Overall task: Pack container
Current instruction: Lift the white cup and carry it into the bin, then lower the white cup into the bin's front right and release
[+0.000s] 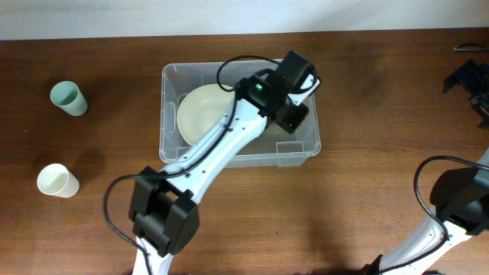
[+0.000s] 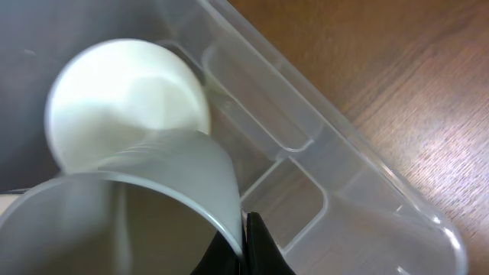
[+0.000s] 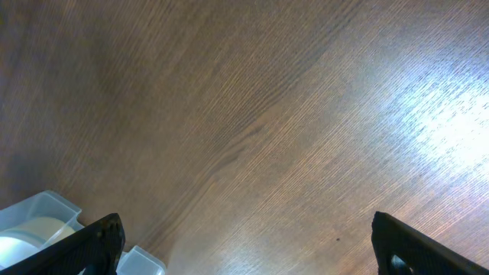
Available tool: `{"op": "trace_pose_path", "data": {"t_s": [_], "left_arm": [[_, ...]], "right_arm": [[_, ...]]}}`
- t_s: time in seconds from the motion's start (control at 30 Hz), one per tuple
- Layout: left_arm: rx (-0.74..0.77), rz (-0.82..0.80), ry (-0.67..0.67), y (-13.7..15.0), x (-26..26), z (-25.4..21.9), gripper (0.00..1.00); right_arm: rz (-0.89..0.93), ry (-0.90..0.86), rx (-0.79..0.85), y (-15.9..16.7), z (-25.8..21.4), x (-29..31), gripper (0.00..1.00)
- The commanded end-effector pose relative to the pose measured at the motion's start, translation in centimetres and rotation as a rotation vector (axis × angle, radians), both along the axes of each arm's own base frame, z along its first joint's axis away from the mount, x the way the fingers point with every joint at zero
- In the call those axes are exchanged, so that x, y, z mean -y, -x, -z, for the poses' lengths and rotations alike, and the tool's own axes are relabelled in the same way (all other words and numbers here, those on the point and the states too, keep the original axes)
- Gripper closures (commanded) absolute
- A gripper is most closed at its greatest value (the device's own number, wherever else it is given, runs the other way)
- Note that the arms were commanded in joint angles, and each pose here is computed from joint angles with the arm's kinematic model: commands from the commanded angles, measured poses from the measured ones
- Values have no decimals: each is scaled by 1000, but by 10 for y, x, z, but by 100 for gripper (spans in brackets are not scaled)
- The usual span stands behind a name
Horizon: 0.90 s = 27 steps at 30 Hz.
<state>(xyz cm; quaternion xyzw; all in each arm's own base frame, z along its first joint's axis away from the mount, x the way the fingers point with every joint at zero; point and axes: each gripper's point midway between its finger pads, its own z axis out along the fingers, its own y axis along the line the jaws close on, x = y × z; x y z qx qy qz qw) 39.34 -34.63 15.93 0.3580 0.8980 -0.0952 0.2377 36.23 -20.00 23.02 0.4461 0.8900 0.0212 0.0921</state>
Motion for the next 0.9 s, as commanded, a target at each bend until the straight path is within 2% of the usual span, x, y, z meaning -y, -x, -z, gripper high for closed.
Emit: {"op": "trace_pose_path", "data": {"t_s": [0.0, 0.2, 0.57, 0.87], "left_arm": [[-19, 33, -18, 3, 6, 13, 99], [-112, 74, 4, 18, 15, 31, 99], [-172, 70, -48, 21, 12, 64, 99], [-172, 84, -58, 20, 11, 67, 99]], "right_arm": [[-10, 0, 2, 0, -1, -2, 1], [-10, 0, 2, 0, -1, -2, 1], [-10, 1, 3, 0, -1, -2, 1], [-10, 0, 2, 0, -1, -2, 1]]}}
